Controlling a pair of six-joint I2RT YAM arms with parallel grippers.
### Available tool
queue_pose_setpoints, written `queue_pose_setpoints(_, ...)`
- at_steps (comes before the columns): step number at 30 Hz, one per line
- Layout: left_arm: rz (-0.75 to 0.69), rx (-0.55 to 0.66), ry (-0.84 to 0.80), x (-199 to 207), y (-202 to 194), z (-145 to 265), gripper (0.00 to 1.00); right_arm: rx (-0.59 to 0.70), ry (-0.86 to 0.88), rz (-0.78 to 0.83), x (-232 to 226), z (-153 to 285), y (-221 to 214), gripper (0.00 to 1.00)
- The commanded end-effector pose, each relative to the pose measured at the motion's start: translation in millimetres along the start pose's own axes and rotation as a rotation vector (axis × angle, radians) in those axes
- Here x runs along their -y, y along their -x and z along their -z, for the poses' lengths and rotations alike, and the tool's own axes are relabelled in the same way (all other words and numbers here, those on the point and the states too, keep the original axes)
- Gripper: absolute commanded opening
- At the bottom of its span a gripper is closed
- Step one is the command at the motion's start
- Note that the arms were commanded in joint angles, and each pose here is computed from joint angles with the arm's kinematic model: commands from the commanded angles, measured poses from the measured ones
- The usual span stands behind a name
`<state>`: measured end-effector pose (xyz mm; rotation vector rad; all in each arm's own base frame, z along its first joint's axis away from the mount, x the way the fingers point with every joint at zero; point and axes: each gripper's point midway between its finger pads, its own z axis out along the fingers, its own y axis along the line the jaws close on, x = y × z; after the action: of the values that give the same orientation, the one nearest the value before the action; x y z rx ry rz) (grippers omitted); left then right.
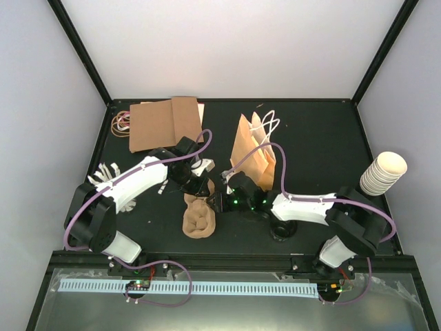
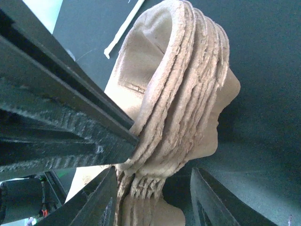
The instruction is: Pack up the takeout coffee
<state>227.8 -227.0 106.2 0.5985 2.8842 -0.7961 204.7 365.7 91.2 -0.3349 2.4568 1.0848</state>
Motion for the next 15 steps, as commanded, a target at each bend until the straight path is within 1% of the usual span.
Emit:
queue_pose_setpoints(1,-0.029,0.021,-0.049,14.2,5.8,9.6,0.02,0.029,0.024,-0.013,-7.1,-4.7,13.1,0.46)
queue_pose_setpoints(8,-0.032,0.028,-0.053,16.4,6.7,12.0,0.01,0.008,0.027,-0.019,-4.5,-10.4,8.1,0.45)
queue_pose_setpoints(15,-0.039,0.048,-0.043,20.1,10.2,22.7,0.02,0.0,-0.014,-0.043,9.7,-11.0,-0.4,0.44)
